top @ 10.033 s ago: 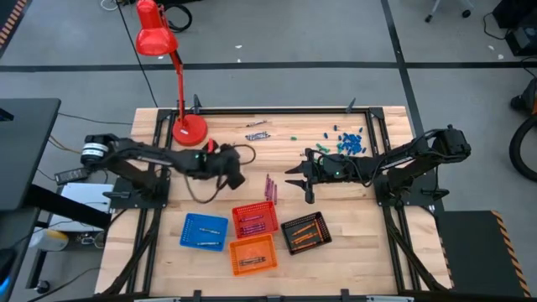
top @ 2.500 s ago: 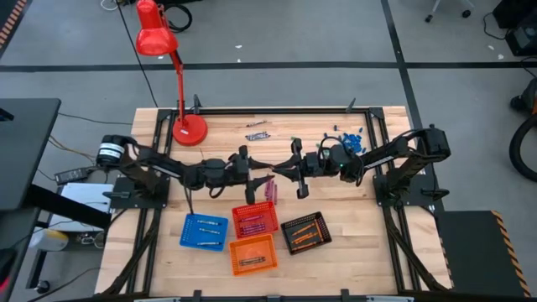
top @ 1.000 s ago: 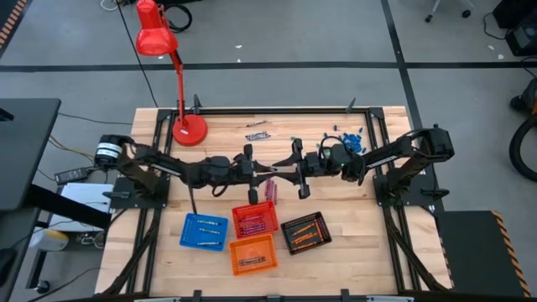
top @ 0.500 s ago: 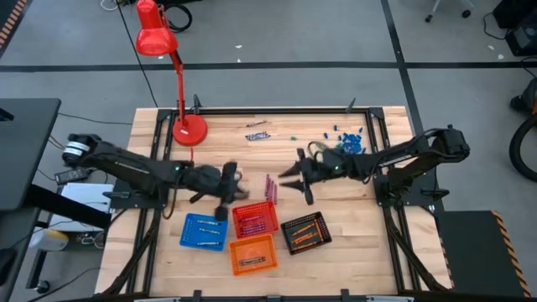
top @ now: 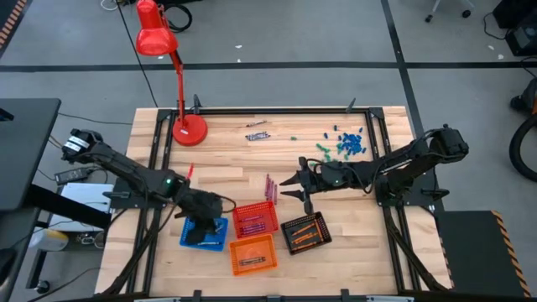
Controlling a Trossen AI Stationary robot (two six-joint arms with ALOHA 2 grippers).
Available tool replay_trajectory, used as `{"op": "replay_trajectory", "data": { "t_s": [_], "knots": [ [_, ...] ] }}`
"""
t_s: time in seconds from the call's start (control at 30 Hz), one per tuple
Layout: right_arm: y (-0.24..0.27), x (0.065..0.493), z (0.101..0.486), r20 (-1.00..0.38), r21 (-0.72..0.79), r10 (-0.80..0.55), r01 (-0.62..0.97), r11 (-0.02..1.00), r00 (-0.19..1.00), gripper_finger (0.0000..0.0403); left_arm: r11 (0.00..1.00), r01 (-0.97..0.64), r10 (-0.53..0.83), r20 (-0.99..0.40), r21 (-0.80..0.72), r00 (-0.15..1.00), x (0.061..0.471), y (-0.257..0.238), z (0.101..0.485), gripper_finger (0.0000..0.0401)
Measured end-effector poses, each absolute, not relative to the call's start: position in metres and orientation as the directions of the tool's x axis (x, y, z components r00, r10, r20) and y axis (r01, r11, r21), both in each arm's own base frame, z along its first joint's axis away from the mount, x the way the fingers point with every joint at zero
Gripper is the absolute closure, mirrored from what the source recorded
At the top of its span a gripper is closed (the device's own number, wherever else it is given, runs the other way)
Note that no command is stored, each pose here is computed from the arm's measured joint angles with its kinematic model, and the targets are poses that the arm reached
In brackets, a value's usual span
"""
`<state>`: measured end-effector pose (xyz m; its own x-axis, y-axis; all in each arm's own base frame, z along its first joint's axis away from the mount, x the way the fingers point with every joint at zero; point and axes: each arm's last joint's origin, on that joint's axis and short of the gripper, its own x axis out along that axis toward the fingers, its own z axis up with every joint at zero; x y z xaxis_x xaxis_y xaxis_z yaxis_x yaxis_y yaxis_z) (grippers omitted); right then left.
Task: Sort crayons
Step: Put the black crayon into the blue bin, then put the violet crayon into the red bin
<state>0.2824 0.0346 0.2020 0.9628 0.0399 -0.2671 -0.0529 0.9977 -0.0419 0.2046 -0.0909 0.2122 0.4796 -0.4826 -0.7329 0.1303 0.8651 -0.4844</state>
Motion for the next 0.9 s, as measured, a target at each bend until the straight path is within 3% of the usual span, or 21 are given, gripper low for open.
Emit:
{"op": "replay_trajectory", "data": {
  "t_s": [0.1, 0.37, 0.53, 0.8, 0.9],
  "knots": [
    [0.035, 0.282, 0.202, -0.270, -0.043, 0.040, -0.053, 0.998, 0.962, 0.0270, 0.908, 0.034, -0.386, -0.802, -0.418, 0.455, 0.198, -0.091, 0.206, 0.0351],
    [0.035, 0.282, 0.201, -0.272, -0.045, 0.040, -0.054, 0.998, 0.961, 0.0270, 0.916, -0.093, -0.352, -0.892, -0.391, 0.284, 0.177, -0.098, 0.198, 0.0351],
    [0.035, 0.282, 0.201, -0.277, -0.041, 0.040, -0.053, 0.998, 0.960, 0.0270, 0.916, -0.109, -0.343, -0.894, -0.386, 0.288, 0.174, -0.103, 0.197, 0.0345],
    [0.035, 0.281, 0.197, -0.322, -0.050, 0.046, -0.065, 0.997, 0.946, 0.0270, 0.896, -0.177, -0.349, -0.891, -0.408, 0.288, 0.174, -0.104, 0.198, 0.0264],
    [0.035, 0.280, 0.196, -0.333, -0.058, 0.047, -0.070, 0.996, 0.942, 0.0270, 0.837, -0.180, -0.472, -0.849, -0.516, 0.238, 0.177, -0.103, 0.200, 0.0240]
  ]
}}
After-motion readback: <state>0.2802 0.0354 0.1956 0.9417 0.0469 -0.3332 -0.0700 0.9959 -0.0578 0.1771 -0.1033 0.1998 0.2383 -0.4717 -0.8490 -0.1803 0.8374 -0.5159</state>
